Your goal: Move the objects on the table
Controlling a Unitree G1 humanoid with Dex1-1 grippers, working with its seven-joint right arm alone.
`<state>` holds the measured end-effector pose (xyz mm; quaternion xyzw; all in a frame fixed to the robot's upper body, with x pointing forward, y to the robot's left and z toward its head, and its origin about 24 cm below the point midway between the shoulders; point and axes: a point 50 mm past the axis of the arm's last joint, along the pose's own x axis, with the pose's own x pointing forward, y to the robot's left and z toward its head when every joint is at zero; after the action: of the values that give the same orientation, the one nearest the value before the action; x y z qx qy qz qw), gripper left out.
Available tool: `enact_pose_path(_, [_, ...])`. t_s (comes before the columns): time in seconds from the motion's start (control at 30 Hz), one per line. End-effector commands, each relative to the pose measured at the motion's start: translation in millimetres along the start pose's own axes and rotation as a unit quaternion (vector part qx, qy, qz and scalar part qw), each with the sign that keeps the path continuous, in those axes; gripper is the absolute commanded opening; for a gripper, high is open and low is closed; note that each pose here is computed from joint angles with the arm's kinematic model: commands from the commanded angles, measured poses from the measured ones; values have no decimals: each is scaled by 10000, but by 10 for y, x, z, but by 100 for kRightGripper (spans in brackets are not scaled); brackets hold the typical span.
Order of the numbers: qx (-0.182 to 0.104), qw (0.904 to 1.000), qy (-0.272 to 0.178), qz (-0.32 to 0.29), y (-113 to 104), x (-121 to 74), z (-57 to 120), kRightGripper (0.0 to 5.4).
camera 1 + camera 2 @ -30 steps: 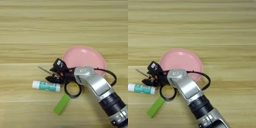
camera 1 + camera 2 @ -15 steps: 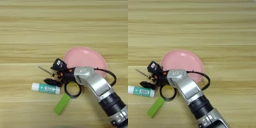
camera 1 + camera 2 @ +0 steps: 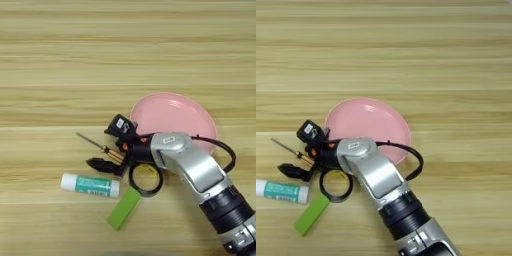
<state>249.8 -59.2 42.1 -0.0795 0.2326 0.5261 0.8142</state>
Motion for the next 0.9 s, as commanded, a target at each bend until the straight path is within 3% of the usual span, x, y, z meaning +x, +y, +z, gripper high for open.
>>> enact_pose_path(0.03, [-423,9974,-557,-151,-50,-76,323,538])
enact_pose_path(0.9, [-522,9916,-1137,-340,-93,-252,630,538])
